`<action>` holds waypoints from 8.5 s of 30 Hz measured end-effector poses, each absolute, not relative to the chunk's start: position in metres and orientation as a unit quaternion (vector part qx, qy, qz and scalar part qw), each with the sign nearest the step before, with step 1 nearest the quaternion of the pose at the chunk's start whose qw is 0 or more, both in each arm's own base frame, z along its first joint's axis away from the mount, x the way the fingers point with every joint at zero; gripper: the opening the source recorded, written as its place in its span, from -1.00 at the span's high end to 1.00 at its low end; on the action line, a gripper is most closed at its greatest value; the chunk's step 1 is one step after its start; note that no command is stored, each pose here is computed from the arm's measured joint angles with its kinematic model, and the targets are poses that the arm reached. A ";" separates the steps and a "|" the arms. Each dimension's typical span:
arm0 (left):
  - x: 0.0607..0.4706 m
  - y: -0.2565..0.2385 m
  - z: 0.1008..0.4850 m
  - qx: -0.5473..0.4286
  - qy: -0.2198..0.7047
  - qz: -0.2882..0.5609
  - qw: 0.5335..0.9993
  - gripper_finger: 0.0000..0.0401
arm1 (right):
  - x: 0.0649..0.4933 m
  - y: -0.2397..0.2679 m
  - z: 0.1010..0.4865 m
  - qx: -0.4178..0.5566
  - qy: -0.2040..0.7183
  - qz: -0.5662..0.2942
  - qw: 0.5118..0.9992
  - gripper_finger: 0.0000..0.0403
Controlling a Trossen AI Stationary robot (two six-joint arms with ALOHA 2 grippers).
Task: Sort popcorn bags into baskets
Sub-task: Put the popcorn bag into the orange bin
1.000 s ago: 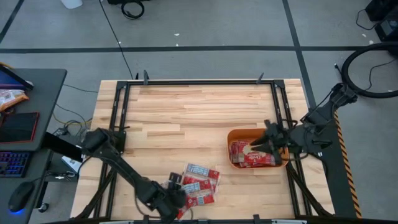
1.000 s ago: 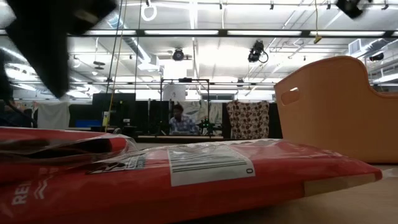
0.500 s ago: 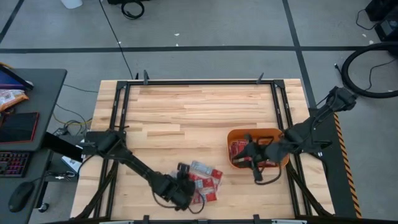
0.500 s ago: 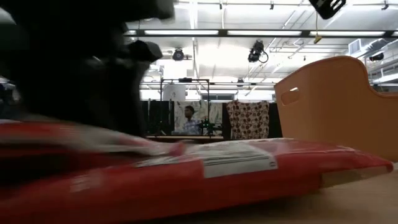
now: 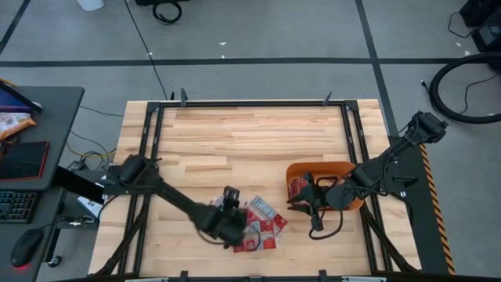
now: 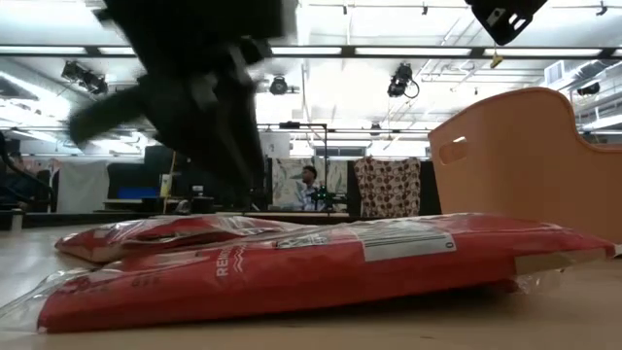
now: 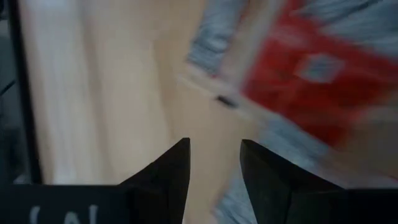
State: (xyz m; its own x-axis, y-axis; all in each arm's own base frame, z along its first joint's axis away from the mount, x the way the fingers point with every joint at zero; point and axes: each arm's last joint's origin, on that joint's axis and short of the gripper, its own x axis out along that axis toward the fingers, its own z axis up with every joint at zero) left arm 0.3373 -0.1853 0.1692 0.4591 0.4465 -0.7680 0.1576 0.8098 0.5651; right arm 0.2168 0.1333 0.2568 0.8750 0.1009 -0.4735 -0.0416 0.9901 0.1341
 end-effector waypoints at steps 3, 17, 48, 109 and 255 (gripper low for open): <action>0.324 -0.202 0.183 0.286 0.504 0.052 0.814 0.27 | 0.217 0.134 0.256 0.056 0.247 0.034 0.967 0.53; 0.271 -0.256 0.160 0.249 0.480 0.034 0.841 0.27 | 0.239 0.146 0.232 0.018 0.238 0.002 0.971 0.53; 0.273 -0.267 0.109 0.357 0.456 0.067 0.813 0.77 | 0.250 0.159 0.226 -0.023 0.221 0.102 0.970 0.53; 0.281 -0.222 0.265 0.129 0.343 0.024 0.930 0.81 | 0.344 0.207 0.224 -0.171 0.294 0.044 0.939 0.97; 0.278 -0.241 0.131 0.498 0.424 -0.106 0.749 0.34 | 0.267 0.194 0.273 -0.062 0.397 -0.060 0.914 0.41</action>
State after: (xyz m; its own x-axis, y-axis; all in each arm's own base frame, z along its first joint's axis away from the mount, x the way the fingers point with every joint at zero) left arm 0.2776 -0.2413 0.1312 0.6178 0.2635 -0.7409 0.5813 0.4815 0.6560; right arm 0.2666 0.1940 0.2732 0.6776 -0.1596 -0.7179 0.0607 0.9850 -0.1616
